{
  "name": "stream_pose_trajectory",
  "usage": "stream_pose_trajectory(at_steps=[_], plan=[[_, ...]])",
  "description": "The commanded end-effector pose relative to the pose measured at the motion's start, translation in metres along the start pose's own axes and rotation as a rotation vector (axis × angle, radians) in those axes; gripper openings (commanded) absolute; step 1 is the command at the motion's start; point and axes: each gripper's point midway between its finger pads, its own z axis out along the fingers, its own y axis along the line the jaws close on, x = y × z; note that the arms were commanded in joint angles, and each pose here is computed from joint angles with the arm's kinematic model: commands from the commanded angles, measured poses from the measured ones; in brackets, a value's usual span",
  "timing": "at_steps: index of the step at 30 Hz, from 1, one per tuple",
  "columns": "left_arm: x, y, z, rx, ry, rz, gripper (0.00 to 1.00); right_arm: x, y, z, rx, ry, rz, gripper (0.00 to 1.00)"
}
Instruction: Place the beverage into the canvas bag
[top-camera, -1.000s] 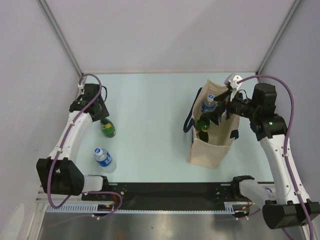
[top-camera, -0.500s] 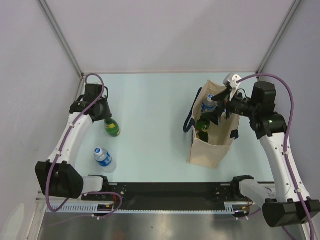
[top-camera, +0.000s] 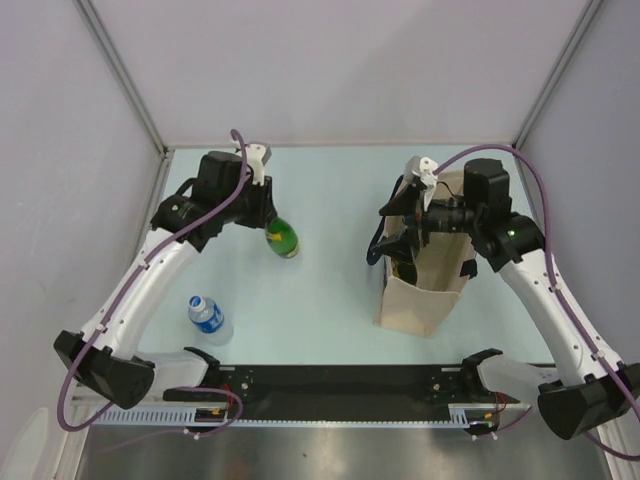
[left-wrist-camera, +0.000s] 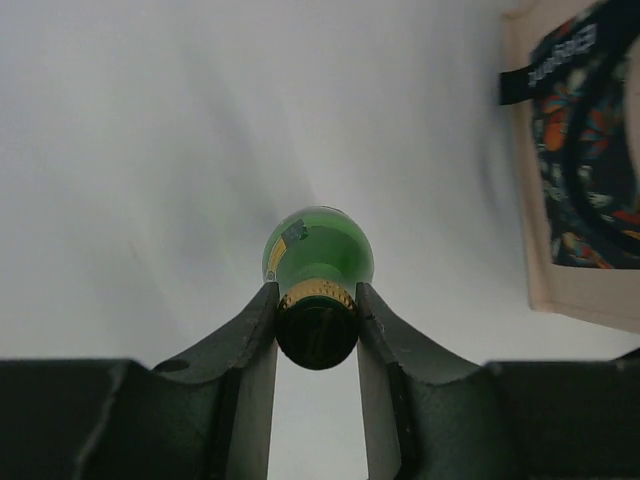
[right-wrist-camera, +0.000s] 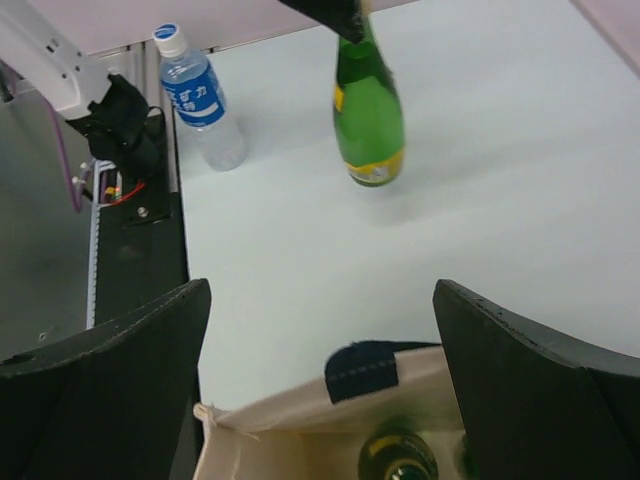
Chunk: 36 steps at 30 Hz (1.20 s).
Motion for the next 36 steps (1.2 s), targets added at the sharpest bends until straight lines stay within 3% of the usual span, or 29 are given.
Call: stream_pose_trajectory(at_steps=[1,13,33,36], plan=[[-0.088,-0.062,-0.045,0.199,-0.283,0.106,0.00,-0.022,0.015,0.025,-0.070,-0.042,-0.021,1.00],[-0.115,-0.144,-0.070,0.396,-0.316,0.097,0.00,-0.026,-0.044,0.075,0.348,-0.066,0.124,1.00],[-0.135,-0.176,-0.079,0.455,-0.292,-0.054,0.00,-0.031,-0.044,0.115,0.346,-0.132,0.174,0.99],[-0.135,-0.175,-0.077,0.443,-0.280,-0.082,0.00,-0.032,-0.043,0.120,0.340,-0.138,0.165,0.89]])
